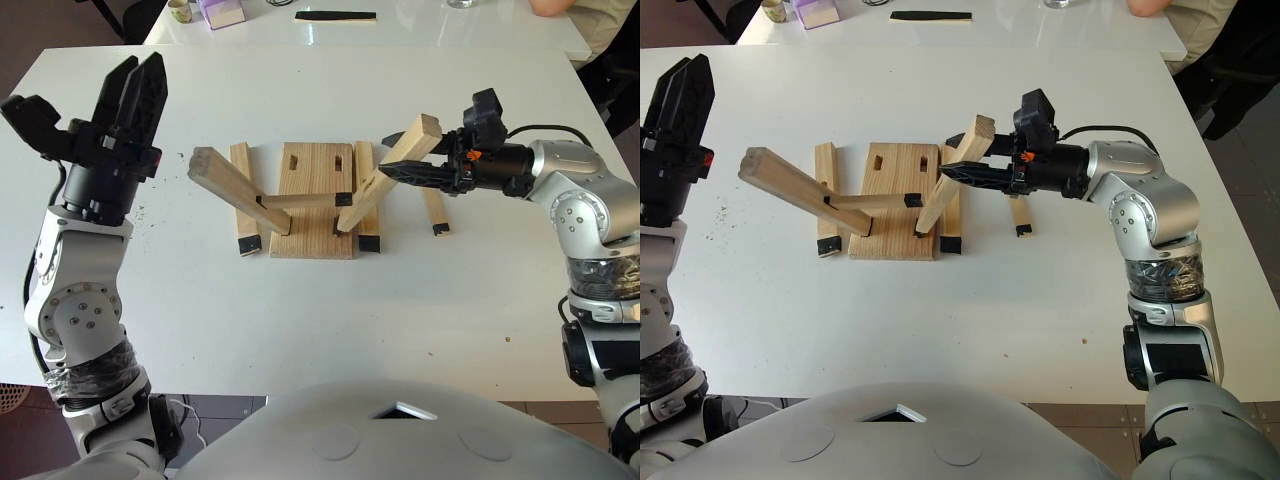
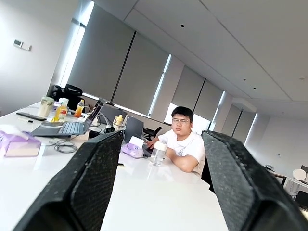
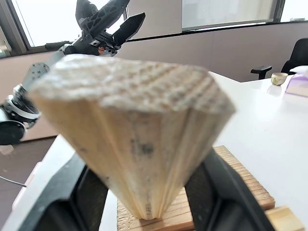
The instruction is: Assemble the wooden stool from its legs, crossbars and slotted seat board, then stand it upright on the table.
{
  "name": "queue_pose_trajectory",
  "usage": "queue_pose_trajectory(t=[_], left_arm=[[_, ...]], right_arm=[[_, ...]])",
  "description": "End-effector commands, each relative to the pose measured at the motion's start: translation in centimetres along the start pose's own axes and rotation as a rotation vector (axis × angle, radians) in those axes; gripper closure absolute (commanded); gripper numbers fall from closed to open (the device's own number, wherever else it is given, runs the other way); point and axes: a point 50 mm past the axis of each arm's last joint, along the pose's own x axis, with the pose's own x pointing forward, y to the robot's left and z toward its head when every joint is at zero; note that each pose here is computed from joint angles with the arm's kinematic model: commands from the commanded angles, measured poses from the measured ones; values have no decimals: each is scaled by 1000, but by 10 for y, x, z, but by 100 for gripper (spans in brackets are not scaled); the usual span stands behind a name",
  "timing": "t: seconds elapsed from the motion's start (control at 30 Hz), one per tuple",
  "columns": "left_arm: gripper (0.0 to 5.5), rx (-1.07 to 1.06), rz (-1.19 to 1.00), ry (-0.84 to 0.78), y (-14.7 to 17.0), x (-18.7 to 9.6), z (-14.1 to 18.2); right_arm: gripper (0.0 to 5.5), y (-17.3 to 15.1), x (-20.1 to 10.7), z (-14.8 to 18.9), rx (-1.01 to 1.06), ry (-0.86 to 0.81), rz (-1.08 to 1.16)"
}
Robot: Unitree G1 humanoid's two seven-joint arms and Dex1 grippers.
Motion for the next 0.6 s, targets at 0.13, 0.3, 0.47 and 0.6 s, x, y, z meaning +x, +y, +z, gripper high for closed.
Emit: queue_pose_trajectory(t=[0.13,0.3,0.47,0.6], left_arm=[[248,2,-8,11,-11,-6,-12],[248,13,-3,26,-12,-8,-17],[248,31,-9,50,-16,-10,-22],[248,53,-24,95,-19,-10,-29]], right_arm=[[346,10,14,7,-138,102,23],[346,12,23,-7,-139,169,27],[346,6,23,-11,-142,200,-4],[346,3,24,-8,-139,202,-5]])
